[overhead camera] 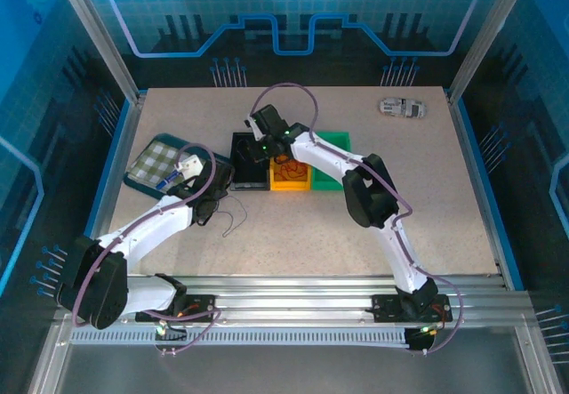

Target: Untangle the cables

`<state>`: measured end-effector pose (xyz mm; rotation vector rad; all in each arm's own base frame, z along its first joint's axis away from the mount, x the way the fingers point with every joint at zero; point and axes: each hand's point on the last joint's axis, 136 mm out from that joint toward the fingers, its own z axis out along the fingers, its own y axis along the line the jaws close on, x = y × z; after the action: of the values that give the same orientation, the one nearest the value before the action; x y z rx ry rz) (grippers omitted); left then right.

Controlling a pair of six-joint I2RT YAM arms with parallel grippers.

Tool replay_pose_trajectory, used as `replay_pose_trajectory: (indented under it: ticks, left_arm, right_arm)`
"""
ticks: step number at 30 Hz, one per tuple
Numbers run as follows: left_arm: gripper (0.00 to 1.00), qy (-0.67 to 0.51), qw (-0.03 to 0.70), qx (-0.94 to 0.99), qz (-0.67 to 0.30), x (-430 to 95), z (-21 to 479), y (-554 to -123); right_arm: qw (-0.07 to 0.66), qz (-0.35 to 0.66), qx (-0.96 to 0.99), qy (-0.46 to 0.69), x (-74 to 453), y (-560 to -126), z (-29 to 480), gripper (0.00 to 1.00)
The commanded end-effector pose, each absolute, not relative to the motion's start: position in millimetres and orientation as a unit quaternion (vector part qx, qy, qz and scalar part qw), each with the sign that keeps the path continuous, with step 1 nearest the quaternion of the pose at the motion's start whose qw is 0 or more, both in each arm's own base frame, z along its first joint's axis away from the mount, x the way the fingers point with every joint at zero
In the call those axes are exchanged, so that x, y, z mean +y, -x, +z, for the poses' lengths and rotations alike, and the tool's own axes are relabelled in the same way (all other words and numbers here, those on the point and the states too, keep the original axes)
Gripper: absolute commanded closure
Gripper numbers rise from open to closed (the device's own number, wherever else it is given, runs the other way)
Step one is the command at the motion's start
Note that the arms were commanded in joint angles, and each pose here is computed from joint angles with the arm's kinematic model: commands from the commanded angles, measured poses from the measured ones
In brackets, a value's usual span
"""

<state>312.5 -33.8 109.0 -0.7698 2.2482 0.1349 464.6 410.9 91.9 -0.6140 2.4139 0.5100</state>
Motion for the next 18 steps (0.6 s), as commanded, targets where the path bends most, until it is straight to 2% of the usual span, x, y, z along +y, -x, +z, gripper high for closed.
replay_pose_trajectory:
  ticks: [1,4,5,8,13,18]
  left_arm:
    - [1.0,0.295,0.386,0.873,0.039,-36.1,125.5,-319.8]
    - [1.0,0.289,0.388,0.875,0.037,-38.2,134.3,-322.9]
    - [1.0,0.288,0.389,0.874,0.035,-38.9,138.3,-324.2]
    - [1.0,0.28,0.397,0.874,0.029,-42.2,150.9,-330.0]
    - [1.0,0.267,0.413,0.871,0.024,-45.9,173.9,-339.1]
    - [1.0,0.272,0.421,0.865,0.007,-47.1,193.5,-346.9]
  right_arm:
    - [0.291,0.206,0.9,0.251,422.0,-458.8,95.4,0.85]
    - [0.312,0.237,0.883,0.257,430.2,-457.4,116.7,0.68]
    - [0.334,0.249,0.872,0.256,430.8,-457.0,140.6,0.64]
    - [0.377,0.27,0.848,0.257,430.2,-455.9,184.0,0.56]
    - [0.414,0.278,0.831,0.247,416.2,-452.4,225.6,0.51]
    - [0.4,0.298,0.833,0.24,380.4,-433.2,222.9,0.5]
